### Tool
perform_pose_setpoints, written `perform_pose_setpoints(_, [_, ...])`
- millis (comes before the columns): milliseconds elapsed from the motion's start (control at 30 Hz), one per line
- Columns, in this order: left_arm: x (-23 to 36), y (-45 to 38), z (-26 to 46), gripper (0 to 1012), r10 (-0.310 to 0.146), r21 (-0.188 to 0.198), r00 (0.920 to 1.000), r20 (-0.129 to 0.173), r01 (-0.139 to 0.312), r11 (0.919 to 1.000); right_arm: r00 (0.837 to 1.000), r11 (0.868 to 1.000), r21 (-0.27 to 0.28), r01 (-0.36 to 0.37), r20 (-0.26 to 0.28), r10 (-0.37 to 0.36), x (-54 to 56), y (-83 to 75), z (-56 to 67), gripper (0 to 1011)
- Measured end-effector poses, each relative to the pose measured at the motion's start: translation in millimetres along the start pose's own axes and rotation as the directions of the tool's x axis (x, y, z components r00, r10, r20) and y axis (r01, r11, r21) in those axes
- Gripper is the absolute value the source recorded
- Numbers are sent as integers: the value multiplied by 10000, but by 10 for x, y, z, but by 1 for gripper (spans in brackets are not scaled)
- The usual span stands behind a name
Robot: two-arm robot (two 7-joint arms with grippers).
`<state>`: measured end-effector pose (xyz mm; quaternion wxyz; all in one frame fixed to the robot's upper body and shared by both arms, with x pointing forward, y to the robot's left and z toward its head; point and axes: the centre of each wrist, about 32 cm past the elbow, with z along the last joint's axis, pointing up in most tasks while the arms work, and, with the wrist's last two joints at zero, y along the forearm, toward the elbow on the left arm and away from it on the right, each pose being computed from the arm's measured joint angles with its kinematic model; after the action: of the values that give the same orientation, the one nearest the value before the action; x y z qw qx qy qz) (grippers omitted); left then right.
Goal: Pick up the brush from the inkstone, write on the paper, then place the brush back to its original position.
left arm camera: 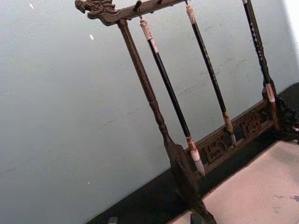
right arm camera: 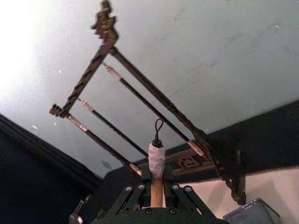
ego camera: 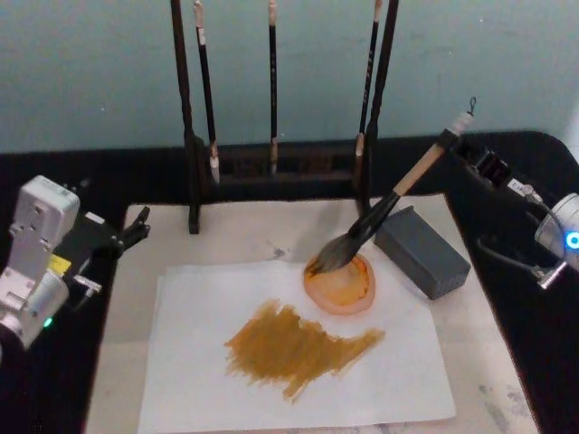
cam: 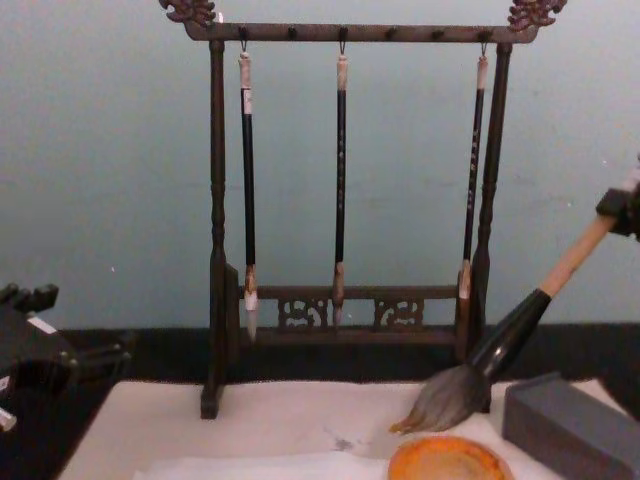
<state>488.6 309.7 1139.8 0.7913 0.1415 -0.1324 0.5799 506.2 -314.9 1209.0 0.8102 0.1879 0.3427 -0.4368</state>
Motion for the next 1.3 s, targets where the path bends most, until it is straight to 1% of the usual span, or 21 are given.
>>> perform_pose_setpoints(133, [0, 0, 0, 1010, 1, 0, 10000, 1, -1, 10000, 9991, 9999, 68, 84, -426, -81, 64, 23, -36, 160])
perform_pose_setpoints(200, [0, 0, 0, 1010, 0, 0, 10000, 0, 0, 10000, 9972, 9997, 51, 218, -716, -214, 114, 58, -70, 160])
perform_pose_setpoints(233, [0, 0, 0, 1010, 0, 0, 10000, 0, 0, 10000, 9972, 9997, 51, 218, -716, -214, 114, 58, -70, 160])
perform_pose_setpoints(367, [0, 0, 0, 1010, 0, -1, 10000, 1, 0, 10000, 9937, 9989, 0, 470, -1016, -468, 177, 101, -109, 160])
perform_pose_setpoints(467, [0, 0, 0, 1010, 0, 1, 10000, 1, 0, 10000, 9874, 9978, -4, 661, -1440, -655, 239, 136, -152, 160])
perform_pose_setpoints(567, [0, 0, 0, 1010, 0, 0, 10000, 0, 0, 10000, 9811, 9967, -23, 805, -1763, -797, 276, 149, -188, 160])
perform_pose_setpoints(600, [0, 0, 0, 1010, 0, 1, 10000, 0, 0, 10000, 9811, 9967, -23, 805, -1763, -797, 276, 149, -188, 160])
perform_pose_setpoints(767, [0, 0, 0, 1010, 0, 0, 10000, 0, 0, 10000, 9713, 9937, -84, 1119, -2104, -1111, 332, 157, -221, 160])
perform_pose_setpoints(867, [0, 0, 0, 1010, 1, 0, 10000, 0, -1, 10000, 9692, 9923, -131, 1231, -2136, -1230, 345, 155, -223, 160])
perform_pose_setpoints(900, [0, 0, 0, 1010, 0, 0, 10000, 0, 0, 10000, 9666, 9902, -218, 1379, -2149, -1394, 357, 156, -225, 160])
perform_pose_setpoints(1100, [0, 0, 0, 1010, 0, 0, 10000, -1, 0, 10000, 9587, 9842, -405, 1725, -2225, -1772, 371, 159, -251, 160])
perform_pose_setpoints(1300, [0, 0, 0, 1010, 0, -1, 10000, 0, 0, 10000, 9448, 9787, -428, 2009, -2556, -2051, 366, 174, -287, 160])
